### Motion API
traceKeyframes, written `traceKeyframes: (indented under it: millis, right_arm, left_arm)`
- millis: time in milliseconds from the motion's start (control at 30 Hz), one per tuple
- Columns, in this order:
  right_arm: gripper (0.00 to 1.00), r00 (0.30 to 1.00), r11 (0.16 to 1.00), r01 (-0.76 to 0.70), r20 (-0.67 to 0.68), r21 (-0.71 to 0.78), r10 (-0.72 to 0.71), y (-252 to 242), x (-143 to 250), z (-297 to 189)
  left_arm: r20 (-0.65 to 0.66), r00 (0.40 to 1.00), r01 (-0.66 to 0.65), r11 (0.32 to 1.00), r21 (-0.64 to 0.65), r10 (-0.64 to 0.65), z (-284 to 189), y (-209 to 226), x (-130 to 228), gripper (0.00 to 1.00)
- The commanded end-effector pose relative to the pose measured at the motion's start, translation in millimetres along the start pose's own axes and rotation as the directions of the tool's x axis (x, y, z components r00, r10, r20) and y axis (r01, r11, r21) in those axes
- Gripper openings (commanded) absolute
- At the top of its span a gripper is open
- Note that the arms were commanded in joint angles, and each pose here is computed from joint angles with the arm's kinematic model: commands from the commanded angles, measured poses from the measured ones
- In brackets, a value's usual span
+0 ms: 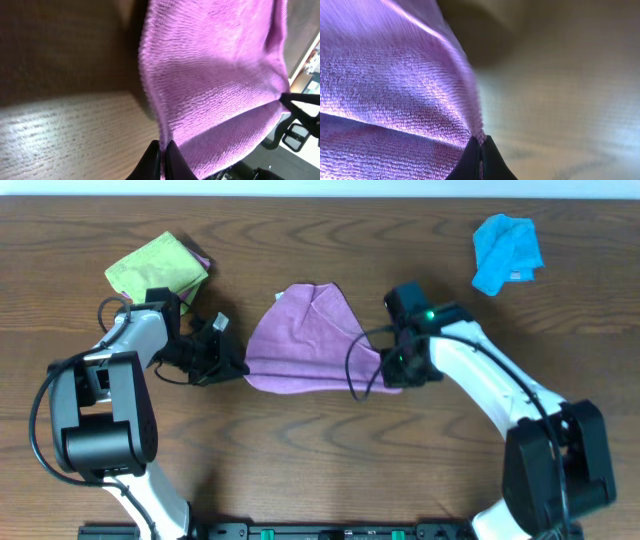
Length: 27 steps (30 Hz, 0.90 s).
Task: Fold the cloth
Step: 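Pull the cloth back toward the robot and lay it flat, then reach both grippers to the cloth's far corners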
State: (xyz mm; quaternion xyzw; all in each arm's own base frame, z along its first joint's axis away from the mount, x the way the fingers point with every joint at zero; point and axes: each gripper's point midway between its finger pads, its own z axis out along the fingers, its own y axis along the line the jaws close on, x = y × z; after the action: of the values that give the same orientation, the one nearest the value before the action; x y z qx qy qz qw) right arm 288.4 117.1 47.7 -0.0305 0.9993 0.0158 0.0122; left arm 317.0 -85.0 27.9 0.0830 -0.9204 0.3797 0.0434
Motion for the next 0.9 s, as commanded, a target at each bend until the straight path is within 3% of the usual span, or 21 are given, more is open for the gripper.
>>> traceKeyframes:
  millis: [0,200,233,300,433,533,667,867]
  right_arm:
    - [0.01,0.999,0.995,-0.05,0.018,0.091,0.049,-21.2,14.7,-1.5]
    - [0.03,0.995,0.99,-0.047,0.091,0.131,0.035,-33.4,18.9,-18.1]
    - [0.12,0.993,0.992,-0.034,0.114,0.122,0.02,-32.3,16.5,-23.6]
    - [0.38,0.986,0.995,-0.005,0.167,0.104,-0.012,-29.8,11.3,-36.2]
    - [0.65,0.971,0.997,0.01,0.236,0.074,-0.028,-27.0,9.8,-57.2]
    - [0.67,0.955,0.996,0.087,0.282,0.024,-0.09,-15.7,5.9,-68.8]
    - [0.59,0.895,0.972,0.234,0.399,-0.034,-0.202,8.1,-19.4,-80.0]
    - [0.58,0.844,0.965,0.261,0.493,-0.03,-0.213,22.5,-64.3,-67.3]
  left_arm:
    - [-0.006,1.0,-0.028,0.998,-0.055,0.028,0.1,15.1,1.5,0.06]
    - [-0.012,0.999,-0.034,0.995,-0.097,0.033,-0.6,22.3,2.8,0.06]
    - [-0.015,0.999,-0.032,0.994,-0.105,0.031,-0.7,23.7,3.6,0.05]
    - [-0.016,0.999,-0.031,0.994,-0.105,0.03,-0.8,23.7,3.8,0.06]
    - [-0.014,0.999,-0.03,0.998,-0.049,0.029,-0.1,14.0,3.7,0.06]
    - [-0.004,0.999,-0.035,0.998,0.047,0.035,-0.4,-3.6,2.1,0.07]
    - [0.001,0.999,-0.049,0.987,0.155,0.05,0.6,-28.0,-0.5,0.19]
    - [-0.004,0.99,-0.139,0.974,0.181,0.142,14.9,-74.1,-10.5,0.34]
